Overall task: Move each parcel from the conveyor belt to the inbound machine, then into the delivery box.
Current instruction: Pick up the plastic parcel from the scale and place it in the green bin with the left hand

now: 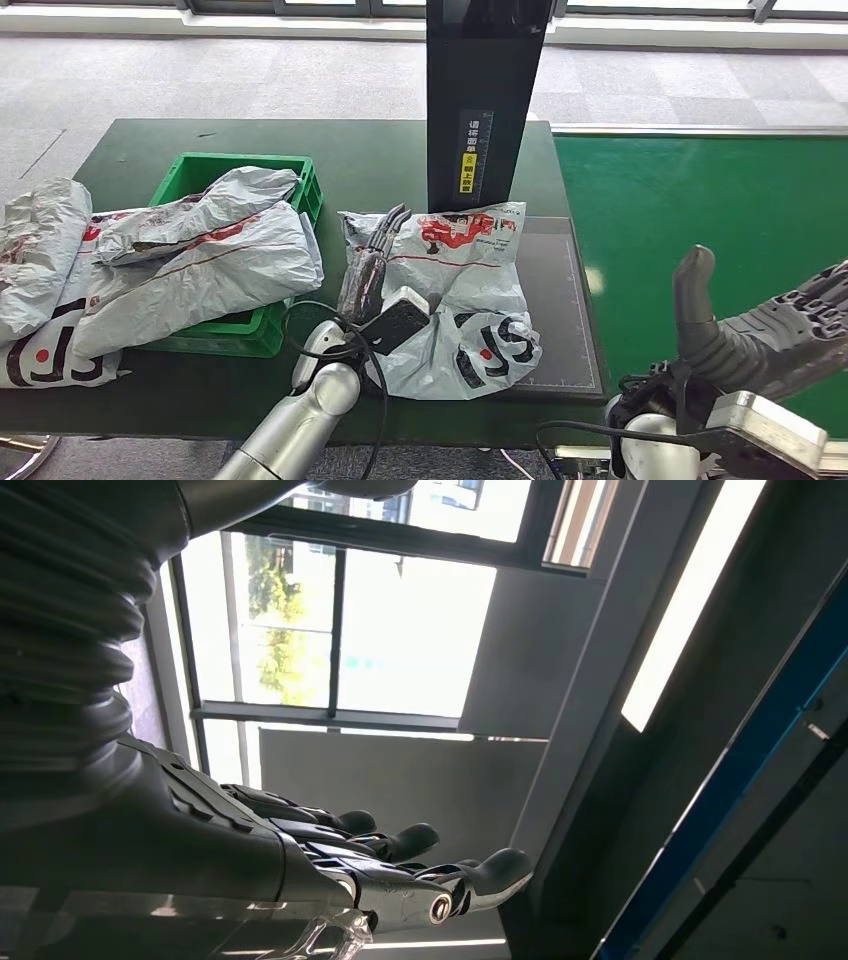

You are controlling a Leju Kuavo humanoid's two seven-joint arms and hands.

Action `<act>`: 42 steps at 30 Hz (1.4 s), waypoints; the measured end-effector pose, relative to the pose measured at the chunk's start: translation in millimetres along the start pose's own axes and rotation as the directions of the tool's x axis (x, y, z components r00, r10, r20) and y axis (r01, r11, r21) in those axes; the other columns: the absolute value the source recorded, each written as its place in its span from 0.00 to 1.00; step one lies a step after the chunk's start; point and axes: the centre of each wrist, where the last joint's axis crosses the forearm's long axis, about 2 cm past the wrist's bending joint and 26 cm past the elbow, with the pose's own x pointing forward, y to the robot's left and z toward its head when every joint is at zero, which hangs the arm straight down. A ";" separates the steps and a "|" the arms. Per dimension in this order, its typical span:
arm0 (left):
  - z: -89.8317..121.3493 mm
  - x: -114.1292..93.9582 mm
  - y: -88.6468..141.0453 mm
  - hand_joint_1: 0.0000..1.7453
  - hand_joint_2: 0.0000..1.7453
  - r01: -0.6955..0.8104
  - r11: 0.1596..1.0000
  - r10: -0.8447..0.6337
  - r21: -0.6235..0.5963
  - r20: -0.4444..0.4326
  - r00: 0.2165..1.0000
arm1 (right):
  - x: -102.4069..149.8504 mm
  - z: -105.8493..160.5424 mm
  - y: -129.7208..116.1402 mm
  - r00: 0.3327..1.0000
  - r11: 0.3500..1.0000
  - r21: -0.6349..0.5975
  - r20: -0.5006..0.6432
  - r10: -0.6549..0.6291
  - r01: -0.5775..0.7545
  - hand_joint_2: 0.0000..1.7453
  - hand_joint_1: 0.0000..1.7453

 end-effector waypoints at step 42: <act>1.1 -22.2 -40.9 1.00 1.00 0.179 0.799 -0.315 -0.574 -0.145 0.938 | -6.2 -1.0 -5.4 0.999 0.999 -0.001 -0.009 0.036 -0.036 1.00 0.00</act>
